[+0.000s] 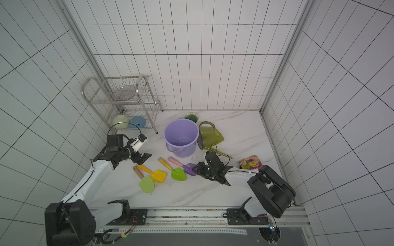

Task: Organize the gardening tools
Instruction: Pick up the gardening tool from the center of the board.

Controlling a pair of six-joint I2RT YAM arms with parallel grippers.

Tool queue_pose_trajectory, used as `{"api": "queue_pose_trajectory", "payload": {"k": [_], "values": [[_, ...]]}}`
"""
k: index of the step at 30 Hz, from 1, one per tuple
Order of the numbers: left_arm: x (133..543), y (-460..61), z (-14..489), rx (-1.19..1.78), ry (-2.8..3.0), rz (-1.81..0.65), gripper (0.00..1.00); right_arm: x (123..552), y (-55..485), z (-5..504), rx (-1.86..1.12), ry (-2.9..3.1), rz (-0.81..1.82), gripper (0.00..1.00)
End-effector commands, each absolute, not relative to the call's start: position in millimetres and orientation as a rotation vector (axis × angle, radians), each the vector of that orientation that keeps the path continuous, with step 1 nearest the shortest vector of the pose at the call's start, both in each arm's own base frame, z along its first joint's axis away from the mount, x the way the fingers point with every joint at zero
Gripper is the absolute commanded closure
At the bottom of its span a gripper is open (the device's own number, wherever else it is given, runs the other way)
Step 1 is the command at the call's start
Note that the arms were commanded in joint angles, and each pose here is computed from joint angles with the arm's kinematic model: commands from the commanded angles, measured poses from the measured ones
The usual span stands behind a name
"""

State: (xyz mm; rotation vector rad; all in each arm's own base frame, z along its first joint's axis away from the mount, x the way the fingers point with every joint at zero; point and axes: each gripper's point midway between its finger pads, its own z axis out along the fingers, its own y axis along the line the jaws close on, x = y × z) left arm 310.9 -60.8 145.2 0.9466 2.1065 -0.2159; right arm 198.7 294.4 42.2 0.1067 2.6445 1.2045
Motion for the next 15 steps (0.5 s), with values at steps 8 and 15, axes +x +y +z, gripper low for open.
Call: {"api": "queue_pose_trajectory", "payload": {"k": [8, 15], "values": [[311.2, -66.9, 147.6, 0.992, 2.083, -0.226, 0.02, 202.0, 295.4, 31.9, 0.130, 2.613, 1.196, 0.69], [307.9, -70.0, 146.5, 1.021, 2.077, -0.234, 0.02, 202.9, 293.6, 37.0, 0.133, 2.584, 1.207, 0.86]]}}
